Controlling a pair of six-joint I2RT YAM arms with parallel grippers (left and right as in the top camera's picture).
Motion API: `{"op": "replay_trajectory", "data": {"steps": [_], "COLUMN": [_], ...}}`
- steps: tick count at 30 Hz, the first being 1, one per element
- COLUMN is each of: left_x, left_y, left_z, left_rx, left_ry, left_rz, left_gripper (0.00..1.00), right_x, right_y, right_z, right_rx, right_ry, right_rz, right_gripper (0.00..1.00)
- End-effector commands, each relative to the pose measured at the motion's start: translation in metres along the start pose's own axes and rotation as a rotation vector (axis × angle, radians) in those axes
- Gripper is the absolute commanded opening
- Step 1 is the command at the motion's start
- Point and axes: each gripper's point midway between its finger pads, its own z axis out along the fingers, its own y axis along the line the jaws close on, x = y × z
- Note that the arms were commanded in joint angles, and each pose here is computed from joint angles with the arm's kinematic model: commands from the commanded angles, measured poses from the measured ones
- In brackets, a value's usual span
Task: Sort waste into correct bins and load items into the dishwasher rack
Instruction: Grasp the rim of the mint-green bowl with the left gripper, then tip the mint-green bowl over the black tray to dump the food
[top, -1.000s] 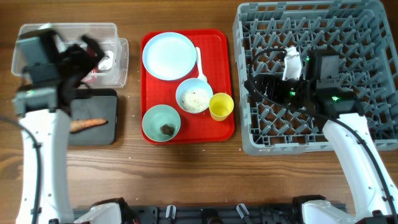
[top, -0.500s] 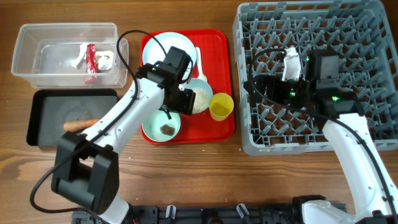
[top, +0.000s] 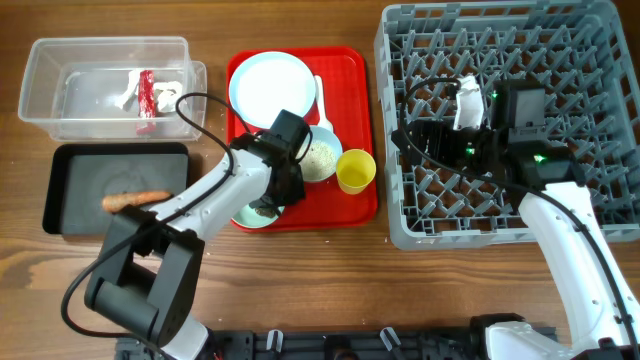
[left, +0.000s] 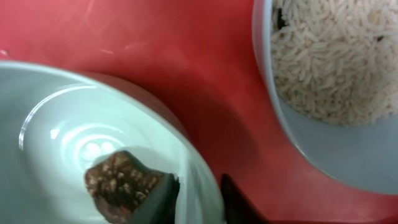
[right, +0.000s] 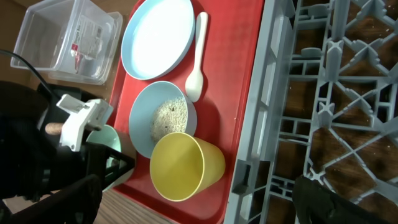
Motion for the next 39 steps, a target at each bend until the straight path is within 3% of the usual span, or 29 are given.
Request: {"op": "replay_trajectory", "data": {"steps": [1,6,12,16,17,22,24,27,33,39], "left_x": [0.005,0.010,-0.024,-0.043,-0.047,-0.077,-0.092,-0.103,-0.094,-0.088], "left_y": [0.000,0.009,0.023,0.055,0.065,0.104,0.128,0.166,0.240,0.290], "left_z": [0.002,-0.026,-0.092,-0.095,-0.096,-0.118,-0.141,-0.160,-0.153,-0.160], "left_rx": [-0.015,-0.070,-0.063,0.001,0.034,0.479,0.733,0.953,1.118,1.224], "left_ry": [0.001,0.082,0.086,0.099,0.106,0.039,-0.098,-0.302,-0.535,-0.651], "left_rz": [0.011,0.063,0.169,0.123,0.111,0.051,-0.003,-0.090,-0.364,-0.564], "left_gripper": [0.04,0.04,0.04,0.04,0.04,0.04,0.04,0.04,0.04,0.04], "right_x": [0.000,0.000,0.000,-0.002,-0.002,-0.003,-0.005,-0.007,-0.008,-0.008], "right_y": [0.003,0.003,0.003,0.003,0.003,0.002,0.003,0.003,0.004,0.004], "right_z": [0.003,0.003,0.003,0.002,0.003,0.003,0.003,0.002,0.002,0.002], "right_rx": [-0.018,-0.018,-0.018,-0.018,-0.018,-0.015,-0.017,-0.019,-0.020,-0.025], "right_ry": [0.007,0.007,0.004,0.000,-0.001,-0.005,-0.013,-0.020,-0.025,-0.027], "right_rz": [0.006,0.005,0.003,-0.001,-0.002,-0.004,-0.008,-0.013,-0.013,-0.014], "right_gripper": [1.00,1.00,1.00,1.00,1.00,1.00,1.00,1.00,1.00,1.00]}}
